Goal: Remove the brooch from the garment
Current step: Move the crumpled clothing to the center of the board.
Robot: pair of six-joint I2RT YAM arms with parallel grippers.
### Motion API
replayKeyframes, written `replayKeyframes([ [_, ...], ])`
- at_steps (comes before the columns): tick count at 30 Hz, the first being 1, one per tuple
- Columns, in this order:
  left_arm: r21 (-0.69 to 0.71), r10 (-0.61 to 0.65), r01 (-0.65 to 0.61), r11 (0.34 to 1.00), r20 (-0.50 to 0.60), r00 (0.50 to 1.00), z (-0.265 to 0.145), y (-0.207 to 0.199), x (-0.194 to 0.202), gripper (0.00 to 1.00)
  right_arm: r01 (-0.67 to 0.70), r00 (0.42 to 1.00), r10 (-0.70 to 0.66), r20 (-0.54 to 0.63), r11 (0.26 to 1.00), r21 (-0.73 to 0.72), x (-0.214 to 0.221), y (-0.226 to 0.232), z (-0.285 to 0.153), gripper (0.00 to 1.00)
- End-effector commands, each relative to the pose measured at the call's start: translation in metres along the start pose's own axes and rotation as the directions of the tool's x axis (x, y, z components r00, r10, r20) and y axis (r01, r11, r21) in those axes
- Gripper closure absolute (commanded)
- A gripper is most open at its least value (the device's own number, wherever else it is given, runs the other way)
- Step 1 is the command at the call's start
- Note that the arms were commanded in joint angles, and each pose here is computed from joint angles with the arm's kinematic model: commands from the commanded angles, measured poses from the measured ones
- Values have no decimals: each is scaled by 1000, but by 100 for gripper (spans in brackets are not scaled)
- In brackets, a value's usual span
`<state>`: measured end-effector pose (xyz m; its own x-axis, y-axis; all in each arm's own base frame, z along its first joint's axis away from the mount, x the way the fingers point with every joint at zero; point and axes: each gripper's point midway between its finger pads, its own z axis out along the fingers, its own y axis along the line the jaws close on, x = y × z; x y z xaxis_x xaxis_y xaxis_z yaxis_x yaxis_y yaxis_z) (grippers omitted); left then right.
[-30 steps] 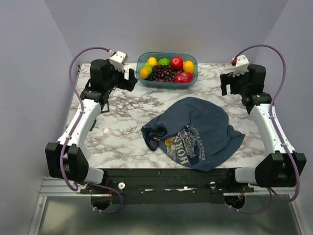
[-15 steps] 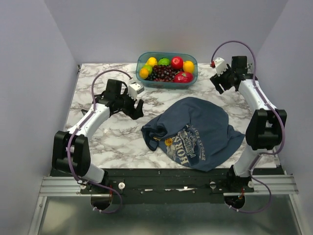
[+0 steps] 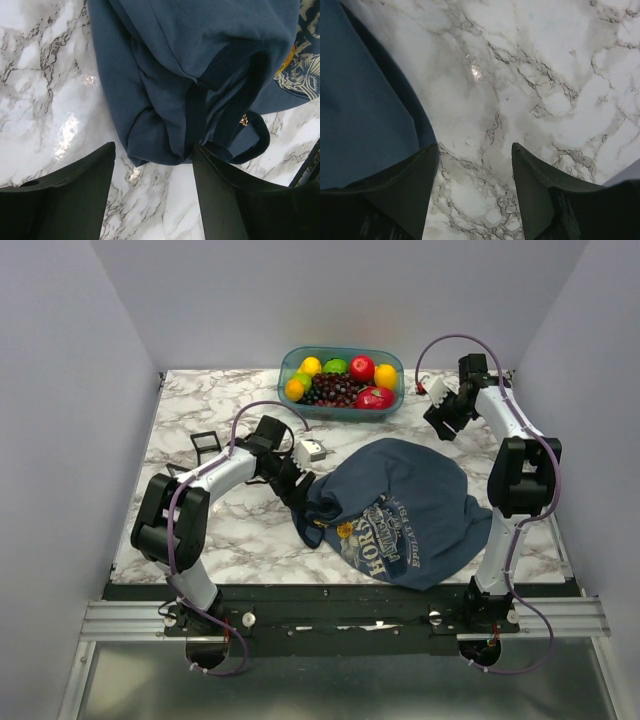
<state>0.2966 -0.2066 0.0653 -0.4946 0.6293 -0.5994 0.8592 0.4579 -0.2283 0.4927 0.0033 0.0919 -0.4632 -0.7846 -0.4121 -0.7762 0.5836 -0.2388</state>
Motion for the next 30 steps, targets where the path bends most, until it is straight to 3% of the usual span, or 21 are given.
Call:
replayKeyframes([
  [1,66,33,-33,997,-1,999,5,-12,-10,31,41,999,-42,-7,995,-95,7,18,4,31],
  [10,81,54,-49,995,-58,997,7,-12,1,54,99,994,-107,-29,972,-214,12,53,20,31],
  [14,88,69,-60,994,-96,993,8,-13,13,83,101,993,-113,-39,969,-226,11,56,30,31],
  [16,84,70,-61,995,-100,993,7,-11,14,93,102,993,-115,-41,966,-236,8,57,33,31],
  [17,78,71,-63,995,-105,992,7,-10,15,100,98,992,-113,-47,964,-246,10,58,37,34],
  [20,44,78,-74,996,-82,994,-2,-1,6,100,93,992,-113,-58,957,-275,9,62,43,51],
  [21,21,87,-86,996,-61,994,-8,3,-1,100,81,992,-105,-67,954,-289,9,65,43,71],
  [22,-6,91,-91,996,-36,995,-14,10,-11,100,72,993,-96,-73,957,-282,8,63,45,83],
  [24,-69,82,-81,994,14,997,-32,29,-26,100,29,997,-42,-61,981,-190,-4,43,42,99],
  [26,-143,69,-55,988,97,993,-59,52,-56,100,8,999,-12,-42,997,-79,-15,19,31,99],
  [30,-292,50,28,956,259,965,-129,108,-96,100,35,991,-42,129,998,51,-53,2,-20,99],
])
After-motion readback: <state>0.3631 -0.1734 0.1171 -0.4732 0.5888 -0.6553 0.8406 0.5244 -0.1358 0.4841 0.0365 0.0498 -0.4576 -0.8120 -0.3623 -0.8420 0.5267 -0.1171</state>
